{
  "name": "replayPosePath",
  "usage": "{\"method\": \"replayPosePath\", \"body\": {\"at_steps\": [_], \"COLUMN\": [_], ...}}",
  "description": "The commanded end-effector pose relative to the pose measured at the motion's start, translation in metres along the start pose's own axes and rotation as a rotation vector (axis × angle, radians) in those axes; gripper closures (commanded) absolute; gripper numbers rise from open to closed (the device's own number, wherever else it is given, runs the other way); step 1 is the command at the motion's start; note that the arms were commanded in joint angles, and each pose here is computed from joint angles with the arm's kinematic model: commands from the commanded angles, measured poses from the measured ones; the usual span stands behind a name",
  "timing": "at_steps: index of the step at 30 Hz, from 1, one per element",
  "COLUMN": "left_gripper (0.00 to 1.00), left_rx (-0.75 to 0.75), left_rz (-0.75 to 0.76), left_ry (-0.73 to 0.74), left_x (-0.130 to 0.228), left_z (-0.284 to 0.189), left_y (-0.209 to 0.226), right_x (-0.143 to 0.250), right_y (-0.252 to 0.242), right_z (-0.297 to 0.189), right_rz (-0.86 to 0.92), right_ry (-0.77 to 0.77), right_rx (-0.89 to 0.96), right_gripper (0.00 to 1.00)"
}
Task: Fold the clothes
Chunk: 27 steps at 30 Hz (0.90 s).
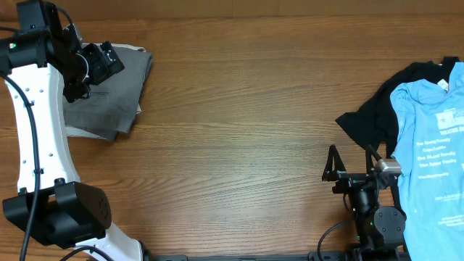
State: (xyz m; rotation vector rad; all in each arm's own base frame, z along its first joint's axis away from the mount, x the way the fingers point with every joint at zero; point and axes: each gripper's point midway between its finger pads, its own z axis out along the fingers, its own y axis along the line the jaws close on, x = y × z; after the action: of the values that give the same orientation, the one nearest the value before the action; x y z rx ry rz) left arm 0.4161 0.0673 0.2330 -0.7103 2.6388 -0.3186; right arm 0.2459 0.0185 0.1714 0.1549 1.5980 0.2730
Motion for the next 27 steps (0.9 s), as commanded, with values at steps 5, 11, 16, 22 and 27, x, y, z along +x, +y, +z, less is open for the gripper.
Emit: {"method": "replayPosePath", "body": {"at_steps": [5, 11, 16, 22, 27], "left_gripper": [0.00, 0.00, 0.00, 0.00, 0.00], "left_rx": [0.011, 0.011, 0.011, 0.011, 0.011], "left_rz": [0.009, 0.009, 0.009, 0.009, 0.009], "left_ry": [0.011, 0.011, 0.011, 0.011, 0.011], "left_x": [0.002, 0.002, 0.002, 0.002, 0.002], "left_z": [0.003, 0.003, 0.003, 0.003, 0.003], "left_y": [-0.004, -0.004, -0.004, -0.004, -0.004], "right_x": [0.005, 0.005, 0.005, 0.005, 0.005], "right_y": [0.015, 0.016, 0.016, 0.016, 0.016], "right_z": [-0.001, -0.001, -0.001, -0.001, -0.001], "right_rz": [-0.282, -0.311, -0.311, -0.311, -0.311], "right_ry": [0.002, 0.002, 0.001, 0.001, 0.001], "right_rx": [-0.094, -0.102, -0.101, -0.100, -0.100], "right_gripper": [0.00, 0.00, 0.00, 0.00, 0.00]}}
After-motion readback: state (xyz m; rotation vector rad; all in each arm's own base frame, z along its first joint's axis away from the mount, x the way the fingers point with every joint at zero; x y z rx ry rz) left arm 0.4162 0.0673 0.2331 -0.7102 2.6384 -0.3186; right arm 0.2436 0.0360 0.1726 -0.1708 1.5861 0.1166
